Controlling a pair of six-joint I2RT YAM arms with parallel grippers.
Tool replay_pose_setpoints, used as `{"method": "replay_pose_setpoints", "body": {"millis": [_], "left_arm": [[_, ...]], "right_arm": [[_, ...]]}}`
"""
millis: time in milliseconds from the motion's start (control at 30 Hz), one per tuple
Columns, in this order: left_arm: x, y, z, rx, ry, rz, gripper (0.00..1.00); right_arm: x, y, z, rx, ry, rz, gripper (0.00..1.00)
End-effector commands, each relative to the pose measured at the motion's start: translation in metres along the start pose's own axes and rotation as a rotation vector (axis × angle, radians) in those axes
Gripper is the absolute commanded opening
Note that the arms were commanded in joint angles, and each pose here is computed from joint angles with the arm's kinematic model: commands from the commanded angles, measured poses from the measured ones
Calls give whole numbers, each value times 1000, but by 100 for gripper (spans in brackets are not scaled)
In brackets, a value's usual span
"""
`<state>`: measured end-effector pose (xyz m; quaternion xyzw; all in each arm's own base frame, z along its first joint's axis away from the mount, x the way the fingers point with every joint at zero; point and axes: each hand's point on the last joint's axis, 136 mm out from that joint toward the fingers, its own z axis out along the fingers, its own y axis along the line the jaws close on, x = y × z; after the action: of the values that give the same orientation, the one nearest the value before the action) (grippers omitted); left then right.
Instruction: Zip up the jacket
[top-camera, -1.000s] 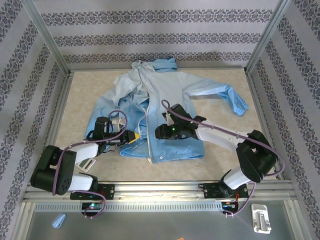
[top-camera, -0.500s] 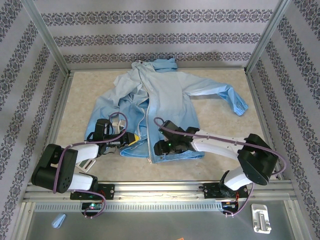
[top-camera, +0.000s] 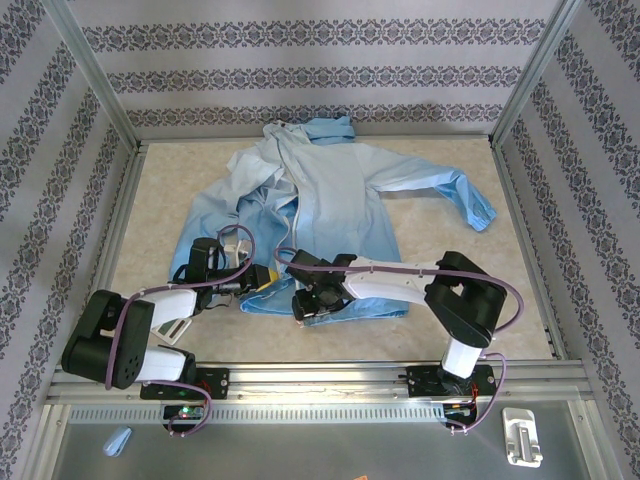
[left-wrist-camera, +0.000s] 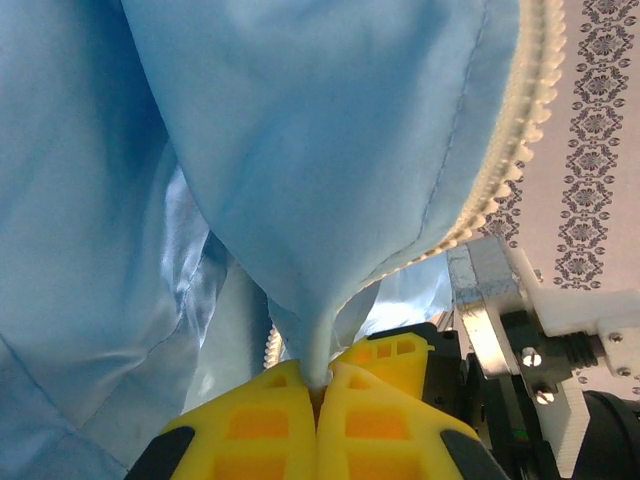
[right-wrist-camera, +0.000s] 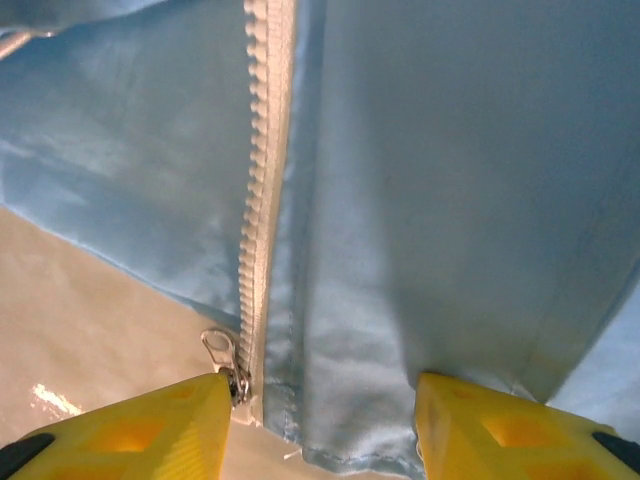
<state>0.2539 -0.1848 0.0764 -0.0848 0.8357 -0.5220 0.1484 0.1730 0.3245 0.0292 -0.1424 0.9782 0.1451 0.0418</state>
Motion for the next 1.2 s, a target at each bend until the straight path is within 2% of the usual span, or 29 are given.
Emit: {"method": "replay_pose_setpoints", "body": {"millis": [0, 100, 167, 267, 367, 500, 667, 867, 1000, 1167], "left_arm": [[7, 0, -1, 3, 10, 28, 0], [7, 0, -2, 1, 11, 28, 0], [9, 2, -2, -4, 13, 29, 0], [11, 3, -3, -13, 18, 28, 0], [12, 3, -4, -17, 21, 32, 0], [9, 0, -5, -21, 18, 43, 0], [5, -8, -6, -15, 16, 56, 0], [3, -19, -8, 5, 11, 73, 0], [9, -26, -3, -3, 20, 110, 0], [20, -24, 10, -40, 39, 134, 0]], "right_arm": [[1, -14, 16, 88, 22, -6, 52], [6, -21, 31, 118, 56, 7, 52], [11, -27, 40, 135, 79, 17, 48], [11, -29, 40, 142, 72, 15, 31], [1, -24, 25, 111, -6, -8, 15], [-15, -15, -3, 50, -140, -40, 3], [-29, -7, -39, -5, -276, -69, 1], [-40, -2, -64, -29, -358, -110, 0], [-52, 0, -75, -36, -397, -127, 0], [-58, 3, -73, -72, -368, -141, 1]]}}
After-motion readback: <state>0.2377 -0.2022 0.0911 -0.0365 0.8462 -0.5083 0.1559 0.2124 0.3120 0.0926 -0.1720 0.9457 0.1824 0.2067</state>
